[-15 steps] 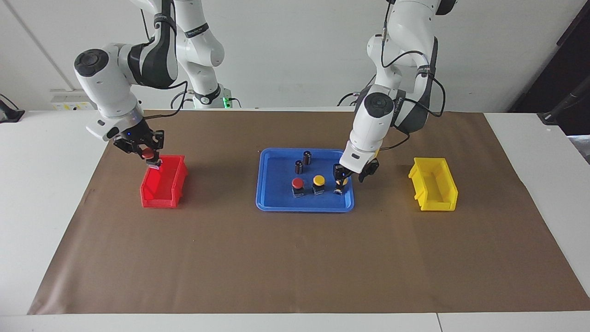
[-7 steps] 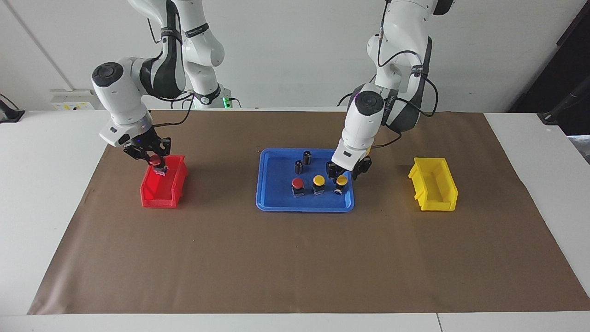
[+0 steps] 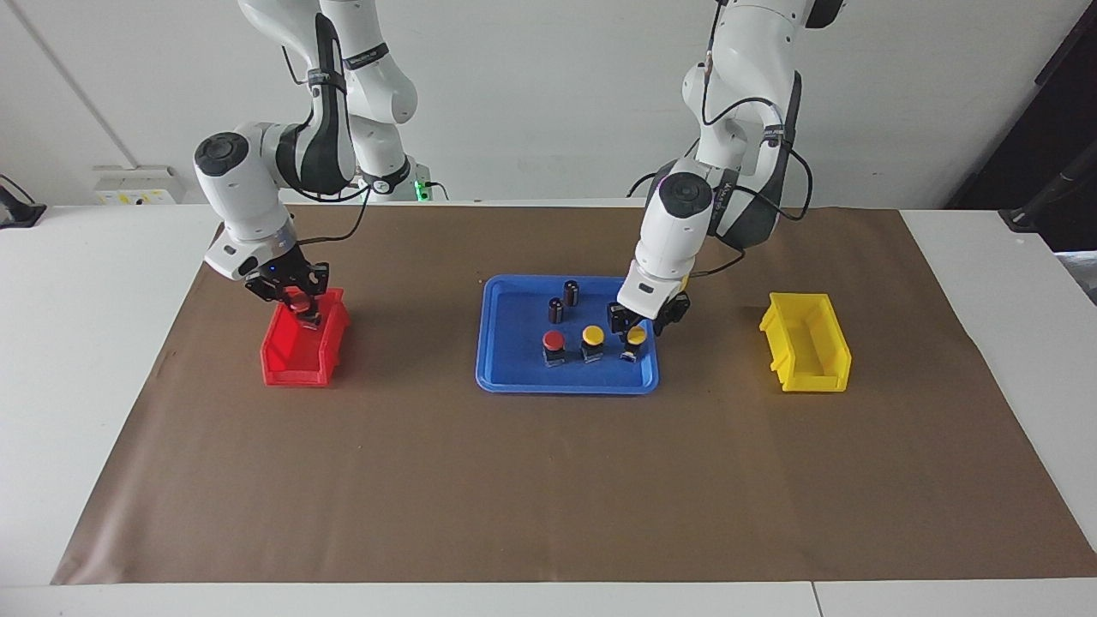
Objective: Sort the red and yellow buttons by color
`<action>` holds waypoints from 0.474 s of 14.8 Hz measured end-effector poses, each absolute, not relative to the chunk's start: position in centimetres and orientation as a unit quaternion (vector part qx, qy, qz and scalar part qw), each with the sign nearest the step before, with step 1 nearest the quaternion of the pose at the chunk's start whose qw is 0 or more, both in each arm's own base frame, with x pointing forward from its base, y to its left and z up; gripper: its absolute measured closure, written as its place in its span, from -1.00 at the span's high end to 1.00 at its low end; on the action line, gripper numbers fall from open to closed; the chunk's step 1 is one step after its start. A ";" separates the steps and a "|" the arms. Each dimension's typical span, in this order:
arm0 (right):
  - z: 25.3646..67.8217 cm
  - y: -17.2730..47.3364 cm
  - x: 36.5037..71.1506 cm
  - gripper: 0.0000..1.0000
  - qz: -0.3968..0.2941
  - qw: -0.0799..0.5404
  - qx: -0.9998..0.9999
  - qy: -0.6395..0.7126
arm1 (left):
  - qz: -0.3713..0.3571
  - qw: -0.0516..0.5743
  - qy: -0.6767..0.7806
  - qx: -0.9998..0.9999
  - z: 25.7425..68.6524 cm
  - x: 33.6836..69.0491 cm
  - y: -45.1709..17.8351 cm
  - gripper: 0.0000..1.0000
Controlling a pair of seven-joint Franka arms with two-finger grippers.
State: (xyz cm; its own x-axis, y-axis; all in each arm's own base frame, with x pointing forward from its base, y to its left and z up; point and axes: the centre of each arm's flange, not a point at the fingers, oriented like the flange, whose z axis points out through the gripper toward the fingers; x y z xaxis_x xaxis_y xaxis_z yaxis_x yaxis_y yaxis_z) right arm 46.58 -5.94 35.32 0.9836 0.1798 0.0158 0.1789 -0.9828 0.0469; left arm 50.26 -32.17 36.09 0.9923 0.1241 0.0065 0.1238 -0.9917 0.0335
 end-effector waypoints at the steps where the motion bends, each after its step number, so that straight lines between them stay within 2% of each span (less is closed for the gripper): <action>1: 34.7 -5.9 46.5 -0.18 0.015 0.023 0.996 0.090 | 0.005 0.017 0.066 0.998 36.1 50.2 -32.3 -0.08; 2: 34.1 -5.9 46.4 -0.18 0.018 0.022 0.995 0.090 | 0.005 0.017 0.068 0.998 36.1 50.2 -32.3 -0.19; 6: 33.8 -6.0 46.3 -0.14 0.023 0.023 0.995 0.091 | 0.010 0.021 0.077 0.997 37.4 50.4 -33.1 -0.19; 7: 33.9 -5.9 46.4 0.02 0.023 0.023 0.995 0.091 | 0.006 0.018 0.078 0.997 38.1 50.6 -33.1 -0.19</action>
